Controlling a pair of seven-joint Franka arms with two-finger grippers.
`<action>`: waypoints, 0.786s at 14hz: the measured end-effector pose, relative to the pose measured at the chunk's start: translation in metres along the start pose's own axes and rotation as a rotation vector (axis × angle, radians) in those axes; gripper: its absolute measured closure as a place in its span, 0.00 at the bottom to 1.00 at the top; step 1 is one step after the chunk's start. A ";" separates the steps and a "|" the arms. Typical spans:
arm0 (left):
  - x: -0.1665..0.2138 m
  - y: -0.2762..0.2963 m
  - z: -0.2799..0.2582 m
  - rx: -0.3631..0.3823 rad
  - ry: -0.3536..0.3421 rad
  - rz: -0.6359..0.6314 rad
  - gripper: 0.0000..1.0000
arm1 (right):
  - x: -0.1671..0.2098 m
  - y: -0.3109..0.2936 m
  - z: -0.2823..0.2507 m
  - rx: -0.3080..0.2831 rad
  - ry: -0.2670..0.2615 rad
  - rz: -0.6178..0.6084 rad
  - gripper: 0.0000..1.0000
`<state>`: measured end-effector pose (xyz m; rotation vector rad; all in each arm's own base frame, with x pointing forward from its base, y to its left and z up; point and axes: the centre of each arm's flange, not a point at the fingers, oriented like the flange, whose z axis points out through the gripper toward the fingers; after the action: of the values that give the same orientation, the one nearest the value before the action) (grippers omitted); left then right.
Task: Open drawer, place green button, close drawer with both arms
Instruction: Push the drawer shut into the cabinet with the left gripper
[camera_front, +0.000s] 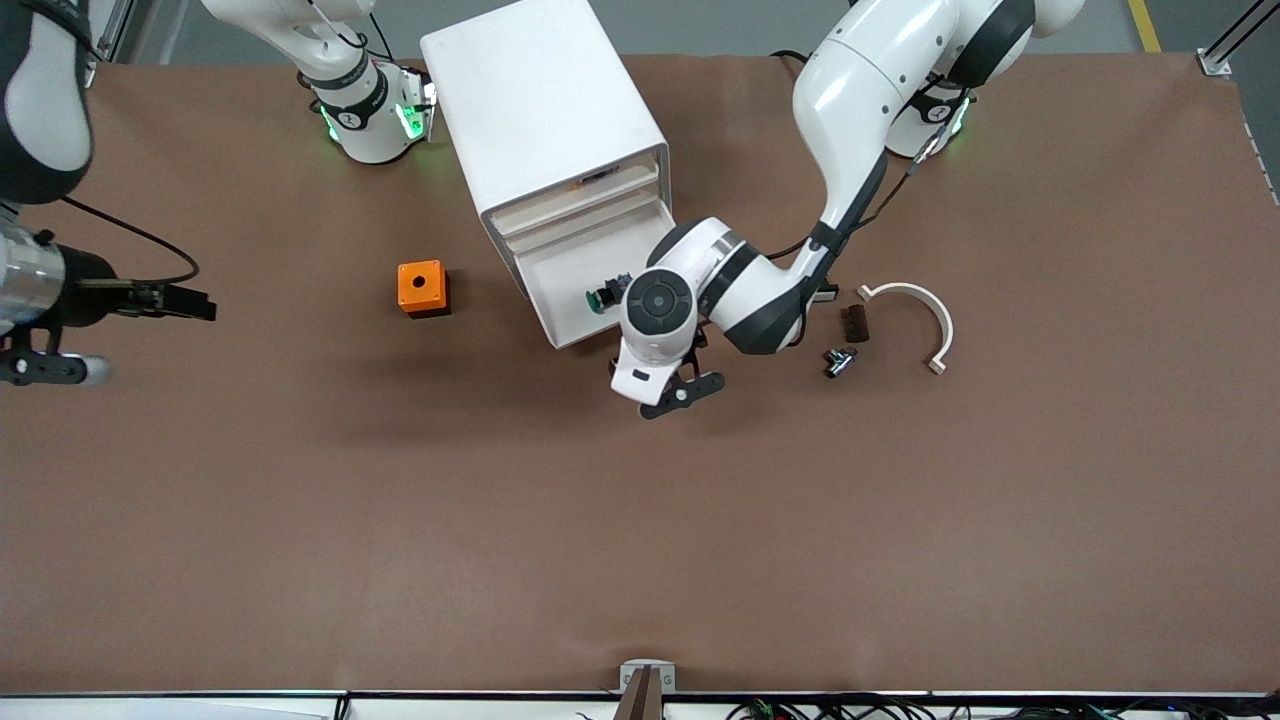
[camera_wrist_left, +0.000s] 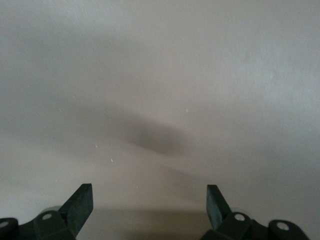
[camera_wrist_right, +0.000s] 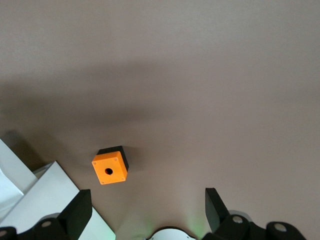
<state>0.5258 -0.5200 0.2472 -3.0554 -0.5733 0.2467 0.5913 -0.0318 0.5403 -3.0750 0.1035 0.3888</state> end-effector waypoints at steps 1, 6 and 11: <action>-0.009 0.003 0.003 0.003 -0.004 0.009 0.00 | -0.001 0.010 -0.002 -0.002 0.002 -0.013 0.00; -0.059 0.021 0.014 -0.004 -0.071 0.025 0.00 | -0.002 0.033 -0.009 -0.071 0.011 -0.038 0.00; -0.081 0.026 0.021 -0.010 -0.129 0.008 0.00 | -0.002 0.032 -0.009 -0.086 0.011 -0.041 0.00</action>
<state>0.4575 -0.5740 0.2376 -3.0690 -0.5691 0.4455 0.5893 -0.0641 0.5484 -3.1583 0.0240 0.3842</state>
